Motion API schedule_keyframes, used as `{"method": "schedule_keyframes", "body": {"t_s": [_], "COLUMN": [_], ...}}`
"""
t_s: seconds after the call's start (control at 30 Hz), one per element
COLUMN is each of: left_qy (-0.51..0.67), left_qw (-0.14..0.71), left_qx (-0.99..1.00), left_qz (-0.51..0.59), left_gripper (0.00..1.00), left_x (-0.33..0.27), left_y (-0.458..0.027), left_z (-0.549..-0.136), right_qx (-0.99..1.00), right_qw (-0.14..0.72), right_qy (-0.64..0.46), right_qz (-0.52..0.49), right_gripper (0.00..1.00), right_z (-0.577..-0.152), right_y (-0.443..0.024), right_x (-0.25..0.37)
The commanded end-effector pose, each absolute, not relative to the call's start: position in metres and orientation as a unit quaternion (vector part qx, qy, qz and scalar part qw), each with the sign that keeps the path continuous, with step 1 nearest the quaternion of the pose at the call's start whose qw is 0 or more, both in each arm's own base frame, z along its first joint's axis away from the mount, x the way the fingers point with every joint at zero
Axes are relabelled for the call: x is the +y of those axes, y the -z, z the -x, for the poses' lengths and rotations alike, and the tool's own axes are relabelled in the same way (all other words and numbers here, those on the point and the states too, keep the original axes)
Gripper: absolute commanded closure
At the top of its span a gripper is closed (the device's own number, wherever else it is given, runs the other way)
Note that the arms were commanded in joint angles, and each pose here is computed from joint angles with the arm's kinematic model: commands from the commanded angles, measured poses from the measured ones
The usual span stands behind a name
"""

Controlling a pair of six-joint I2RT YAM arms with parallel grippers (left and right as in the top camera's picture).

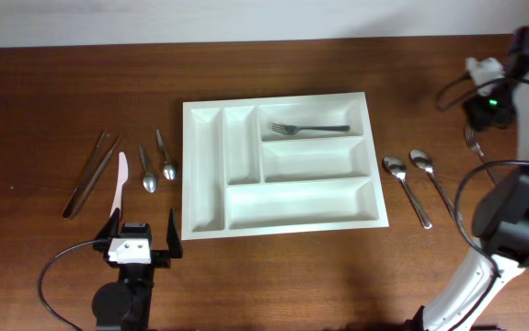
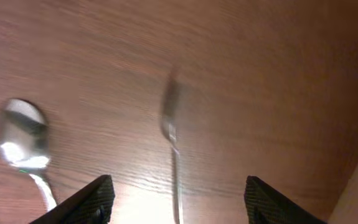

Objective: Pack container
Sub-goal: 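Move the right gripper back to the remaining fork and grasp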

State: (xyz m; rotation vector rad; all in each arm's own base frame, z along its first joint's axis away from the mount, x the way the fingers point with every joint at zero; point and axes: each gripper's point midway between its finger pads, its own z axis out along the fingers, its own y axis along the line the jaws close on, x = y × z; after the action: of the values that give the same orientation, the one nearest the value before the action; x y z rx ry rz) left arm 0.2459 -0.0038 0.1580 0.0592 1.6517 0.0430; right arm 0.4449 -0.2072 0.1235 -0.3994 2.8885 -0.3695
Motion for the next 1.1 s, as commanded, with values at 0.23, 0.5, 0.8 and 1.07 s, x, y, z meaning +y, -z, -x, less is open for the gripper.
{"method": "schedule_keyframes", "body": {"t_s": [0.23,0.5,0.8,1.07], "left_qy": [-0.015,-0.015,-0.015,-0.015], "left_qw": [0.678,0.678,0.678,0.678], "left_qx": [0.734,0.734,0.734,0.734], "left_qz": [-0.026,-0.026,-0.026,-0.026], "left_gripper": [0.01,0.01,0.01,0.01], "left_x": [-0.004,-0.004,-0.004,-0.004], "left_y": [-0.156,-0.156,-0.156,-0.156], "left_z": [-0.246,-0.246,-0.246,-0.246], "right_qx": [0.991,0.994,0.997,0.998], "right_qw": [0.107,0.090,0.067,0.046], "right_qy": [0.059,0.020,-0.004,-0.033], "right_qz": [0.058,0.060,0.035,0.019], "right_gripper": [0.41,0.44,0.55,0.66], "right_z": [-0.418,-0.420,-0.420,-0.417], "right_y": [-0.091,-0.058,-0.024,0.007], "right_x": [-0.255,-0.247,-0.242,-0.234]}}
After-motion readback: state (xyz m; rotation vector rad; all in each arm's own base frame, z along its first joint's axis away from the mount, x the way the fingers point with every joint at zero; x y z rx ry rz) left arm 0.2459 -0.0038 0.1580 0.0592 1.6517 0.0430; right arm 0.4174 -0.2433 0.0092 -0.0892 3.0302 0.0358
